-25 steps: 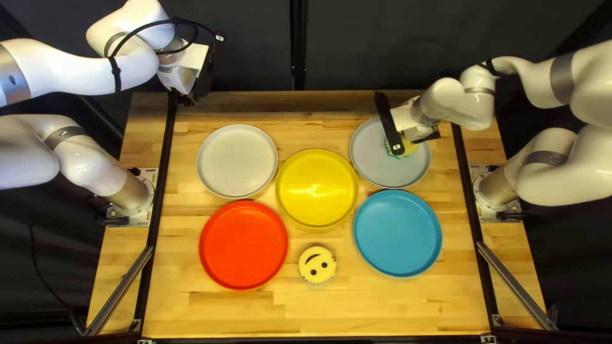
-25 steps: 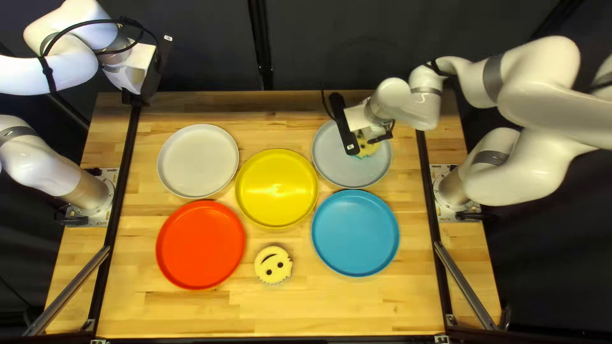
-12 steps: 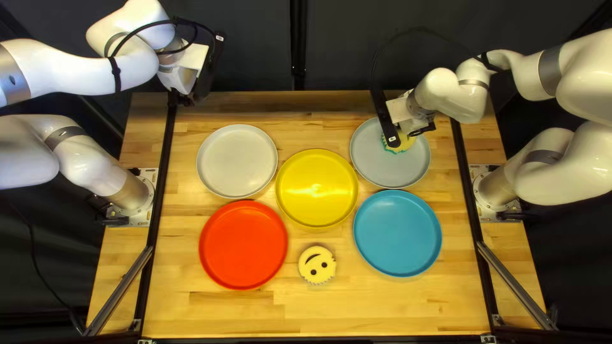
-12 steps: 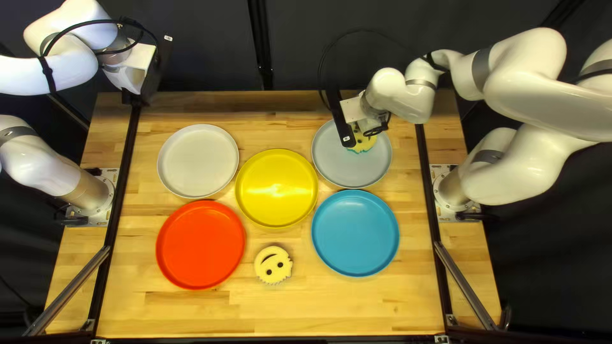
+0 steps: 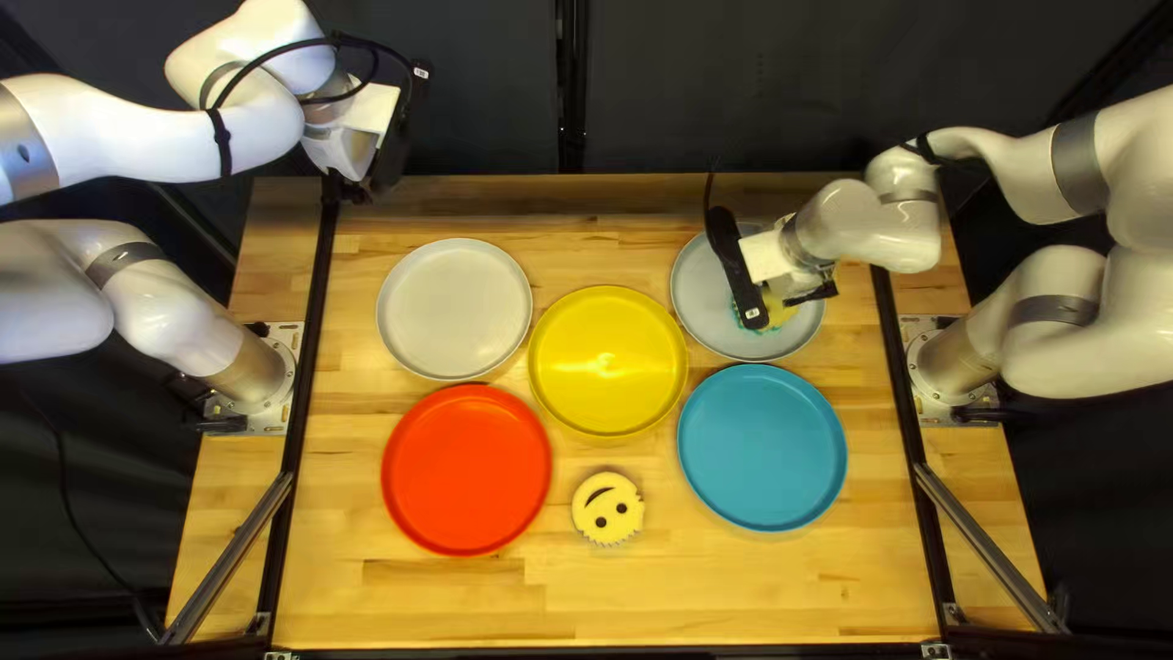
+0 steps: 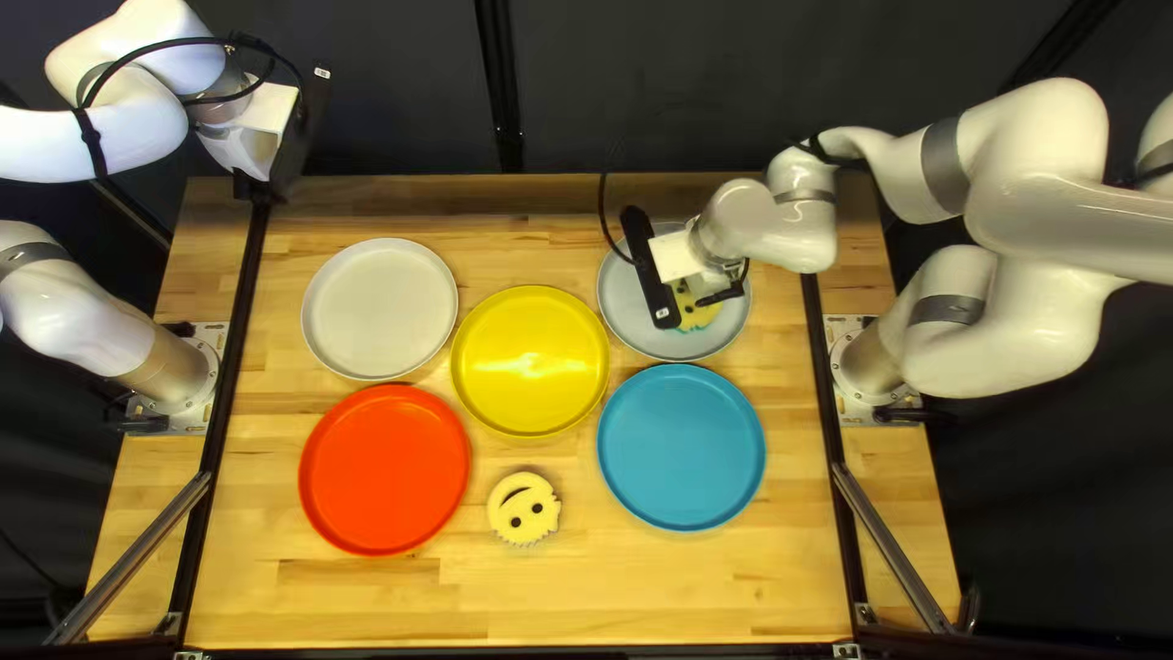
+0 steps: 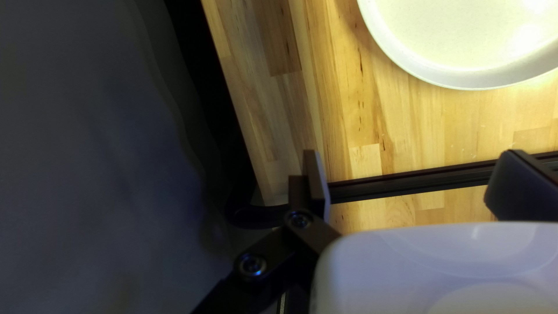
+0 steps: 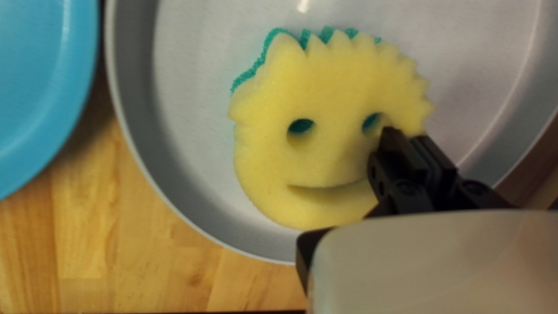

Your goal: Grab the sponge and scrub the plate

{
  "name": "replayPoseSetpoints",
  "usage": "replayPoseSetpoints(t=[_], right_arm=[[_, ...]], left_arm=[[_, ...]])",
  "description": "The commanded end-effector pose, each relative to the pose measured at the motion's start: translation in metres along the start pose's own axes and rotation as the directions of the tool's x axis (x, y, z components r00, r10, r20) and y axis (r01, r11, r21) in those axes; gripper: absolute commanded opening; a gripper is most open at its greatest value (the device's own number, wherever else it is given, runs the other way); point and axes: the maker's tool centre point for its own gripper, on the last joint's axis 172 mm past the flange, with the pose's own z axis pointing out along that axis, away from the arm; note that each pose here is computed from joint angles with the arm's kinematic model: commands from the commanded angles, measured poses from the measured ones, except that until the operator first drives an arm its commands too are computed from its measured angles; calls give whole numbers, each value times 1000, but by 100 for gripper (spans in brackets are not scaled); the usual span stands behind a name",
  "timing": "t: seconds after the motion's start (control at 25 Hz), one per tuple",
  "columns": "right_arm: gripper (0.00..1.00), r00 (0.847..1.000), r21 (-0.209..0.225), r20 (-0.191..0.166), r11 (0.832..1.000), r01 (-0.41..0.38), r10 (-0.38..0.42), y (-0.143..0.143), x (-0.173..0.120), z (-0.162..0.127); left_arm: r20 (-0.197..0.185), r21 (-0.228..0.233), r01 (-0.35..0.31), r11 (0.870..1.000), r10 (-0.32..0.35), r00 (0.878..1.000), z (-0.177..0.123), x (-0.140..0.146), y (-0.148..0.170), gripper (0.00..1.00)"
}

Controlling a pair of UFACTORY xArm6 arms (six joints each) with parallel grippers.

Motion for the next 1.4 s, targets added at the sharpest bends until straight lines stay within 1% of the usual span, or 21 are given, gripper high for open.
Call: replayPoseSetpoints(t=[0.04, 0.32, 0.48, 0.56, 0.76, 0.88, 1.04, 1.12, 1.28, 1.36, 1.4], right_arm=[[0, 1000, 5, 6, 1000, -5, 5, 26, -4, 7], [0, 999, 27, 27, 999, -35, 34, 72, -13, 17], [0, 998, 32, 31, 998, -46, 45, 79, -12, 15], [0, 998, 31, 31, 998, -46, 46, 75, -10, 15], [0, 999, 24, 28, 999, -36, 36, 51, 4, 10], [0, 999, 13, 25, 1000, -24, 24, 34, 10, 3], [0, 1000, -6, 19, 1000, -4, 4, 3, 21, -7], [0, 1000, -13, 18, 1000, 6, -5, -5, 24, -9], [0, 1000, -21, 18, 1000, 19, -18, -9, 27, -10], [0, 1000, -21, 19, 1000, 24, -23, -4, 28, -7], [0, 999, -18, 20, 1000, 25, -24, 4, 29, -3]], left_arm=[[0, 0, 0, 1000, 0, 1000, 0, 0, 0, 100], [0, 0, 0, 1000, 0, 1000, 0, 0, 0, 100], [0, 0, 0, 1000, 0, 1000, 0, 0, 0, 100], [0, 0, 0, 1000, 0, 1000, 0, 0, 0, 100], [0, 0, 0, 1000, 0, 1000, 0, 0, 0, 100], [0, 0, 0, 1000, 0, 1000, 0, 0, 0, 100], [0, 0, 0, 1000, 0, 1000, 0, 0, 0, 100], [0, 0, 0, 1000, 0, 1000, 0, 0, 0, 100], [0, 0, 0, 1000, 0, 1000, 0, 0, 0, 100], [0, 0, 0, 1000, 0, 1000, 0, 0, 0, 100], [0, 0, 0, 1000, 0, 1000, 0, 0, 0, 100]])
